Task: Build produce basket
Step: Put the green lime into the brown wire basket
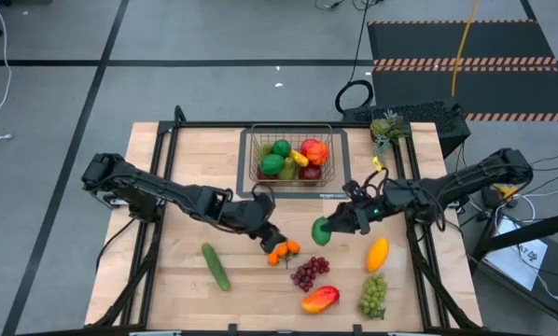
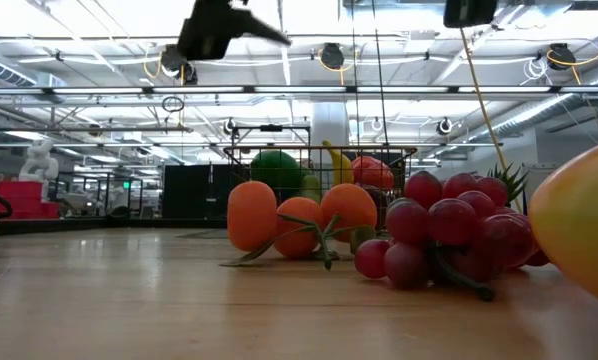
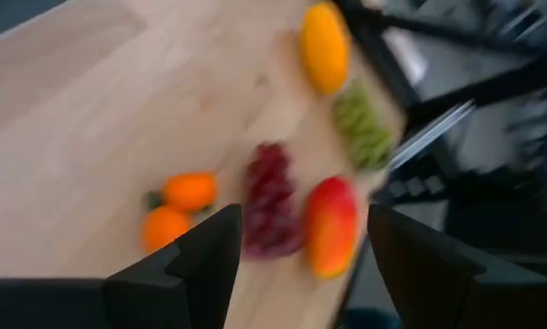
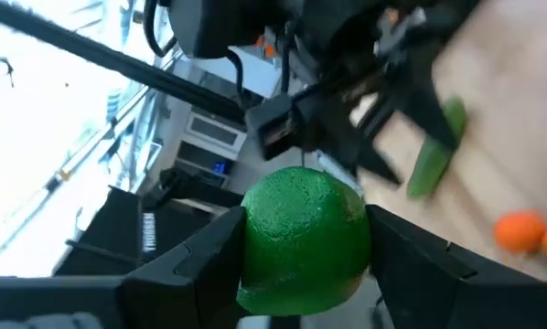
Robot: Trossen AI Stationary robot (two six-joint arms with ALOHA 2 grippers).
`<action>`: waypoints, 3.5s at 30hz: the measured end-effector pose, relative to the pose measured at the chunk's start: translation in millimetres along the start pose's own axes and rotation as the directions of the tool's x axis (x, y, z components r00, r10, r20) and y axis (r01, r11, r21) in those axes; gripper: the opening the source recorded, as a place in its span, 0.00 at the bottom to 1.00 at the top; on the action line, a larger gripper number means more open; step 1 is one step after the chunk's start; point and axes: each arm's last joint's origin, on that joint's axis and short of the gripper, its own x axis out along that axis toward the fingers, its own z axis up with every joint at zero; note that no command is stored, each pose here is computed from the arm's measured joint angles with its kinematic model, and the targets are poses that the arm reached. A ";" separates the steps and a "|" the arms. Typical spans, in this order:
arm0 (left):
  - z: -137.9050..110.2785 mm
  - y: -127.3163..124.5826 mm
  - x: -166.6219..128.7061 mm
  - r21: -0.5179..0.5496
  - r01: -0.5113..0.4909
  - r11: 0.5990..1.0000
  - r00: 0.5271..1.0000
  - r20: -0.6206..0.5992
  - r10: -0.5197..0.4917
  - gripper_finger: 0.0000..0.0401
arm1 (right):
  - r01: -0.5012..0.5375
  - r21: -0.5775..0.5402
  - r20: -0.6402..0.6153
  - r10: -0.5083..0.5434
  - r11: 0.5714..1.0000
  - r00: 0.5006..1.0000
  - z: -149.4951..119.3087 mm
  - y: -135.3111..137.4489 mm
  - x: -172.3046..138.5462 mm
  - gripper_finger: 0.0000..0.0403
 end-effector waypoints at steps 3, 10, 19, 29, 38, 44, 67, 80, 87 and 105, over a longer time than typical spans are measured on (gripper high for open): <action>1.4 -5.5 -0.3 -0.066 0.047 0.997 0.998 0.036 -0.044 0.59 | -0.014 -0.132 0.030 0.018 0.991 0.999 5.5 0.7 -0.2 0.52; -4.1 -13.9 -1.6 -0.149 0.066 0.987 0.990 0.131 -0.046 0.59 | -0.077 -0.400 0.119 0.135 0.913 0.984 18.5 10.9 -3.8 0.52; 0.2 -11.0 -1.6 -0.157 0.035 0.987 0.981 0.196 -0.004 0.59 | 0.002 -0.787 0.145 0.182 0.617 0.973 22.3 18.7 -12.6 0.52; 3.8 -8.5 -1.3 -0.167 0.002 0.986 0.962 0.268 0.043 0.59 | 0.164 -0.947 0.223 0.201 0.275 0.954 26.5 26.6 -24.6 0.52; 10.6 -4.4 -1.0 -0.177 -0.012 0.984 0.953 0.296 0.065 0.59 | 0.221 -0.963 0.251 0.219 0.152 0.943 28.4 31.7 -33.4 0.52; 16.3 -1.0 -0.8 -0.169 -0.025 0.985 0.948 0.308 0.077 0.59 | 0.218 -0.959 0.255 0.222 0.181 0.941 28.7 32.5 -34.8 0.52; 34.4 -24.1 -8.7 0.223 0.029 0.974 0.856 0.497 -0.139 0.59 | 0.089 -0.772 0.280 0.211 0.629 0.937 29.4 32.1 -34.8 0.52; 43.2 -33.2 -16.8 0.341 -0.068 0.938 0.753 0.634 -0.176 0.71 | 0.268 -0.765 0.403 0.110 0.585 0.909 32.0 26.9 -34.8 0.52; 49.2 -31.4 -17.7 0.332 -0.057 0.942 0.740 0.647 -0.184 0.90 | 0.385 -0.734 0.468 0.006 0.560 0.884 34.5 17.3 -30.7 0.52; 75.9 -12.8 -0.2 0.367 0.025 0.930 0.758 0.600 -0.257 0.85 | 0.421 -0.717 0.490 -0.027 0.556 0.871 40.5 10.2 -26.1 0.52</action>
